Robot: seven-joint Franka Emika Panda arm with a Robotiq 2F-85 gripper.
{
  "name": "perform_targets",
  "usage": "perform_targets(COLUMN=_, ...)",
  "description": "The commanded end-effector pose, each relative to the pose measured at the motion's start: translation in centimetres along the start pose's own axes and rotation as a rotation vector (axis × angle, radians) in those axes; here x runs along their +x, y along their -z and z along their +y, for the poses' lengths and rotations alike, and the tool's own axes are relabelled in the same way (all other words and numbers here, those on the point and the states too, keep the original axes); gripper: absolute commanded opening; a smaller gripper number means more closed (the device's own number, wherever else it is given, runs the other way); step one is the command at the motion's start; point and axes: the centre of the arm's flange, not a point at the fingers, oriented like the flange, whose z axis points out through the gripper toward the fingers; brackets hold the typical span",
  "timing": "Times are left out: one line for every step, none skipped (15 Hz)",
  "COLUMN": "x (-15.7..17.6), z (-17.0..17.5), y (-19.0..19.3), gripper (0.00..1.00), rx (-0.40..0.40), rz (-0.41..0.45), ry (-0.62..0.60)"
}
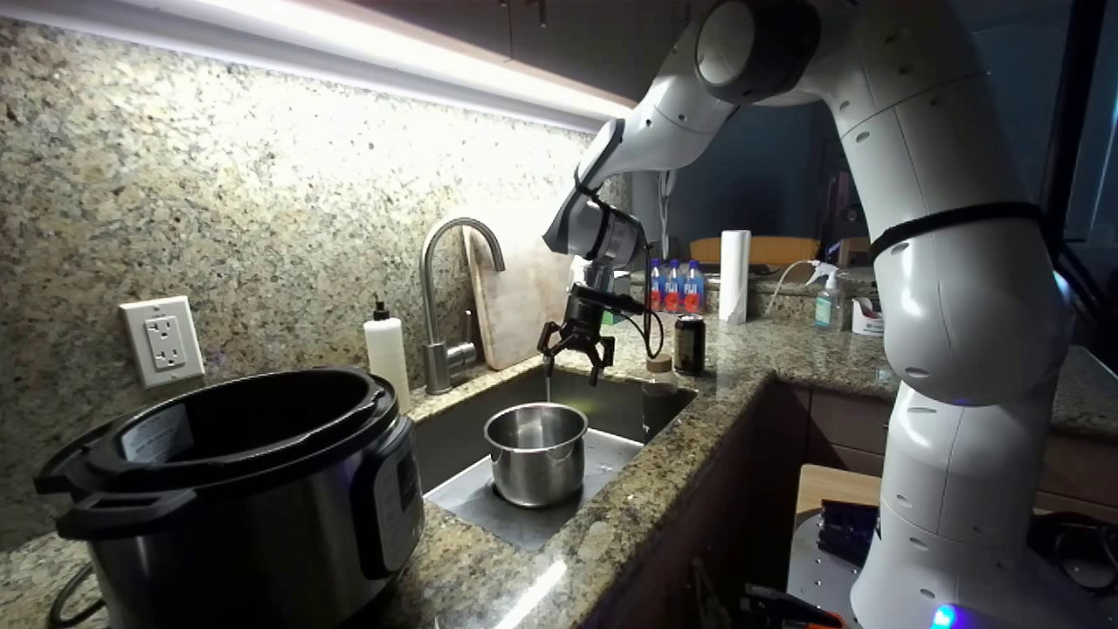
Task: Put the silver pot into the sink.
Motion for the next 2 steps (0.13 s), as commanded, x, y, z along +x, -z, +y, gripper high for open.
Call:
perform_targets(x=0.00, z=0.00, y=0.00, gripper=1.00, rx=0.000, rz=0.000, ry=0.000)
perform_targets(x=0.00, z=0.00, y=0.00, gripper=1.00, rx=0.000, rz=0.000, ry=0.000)
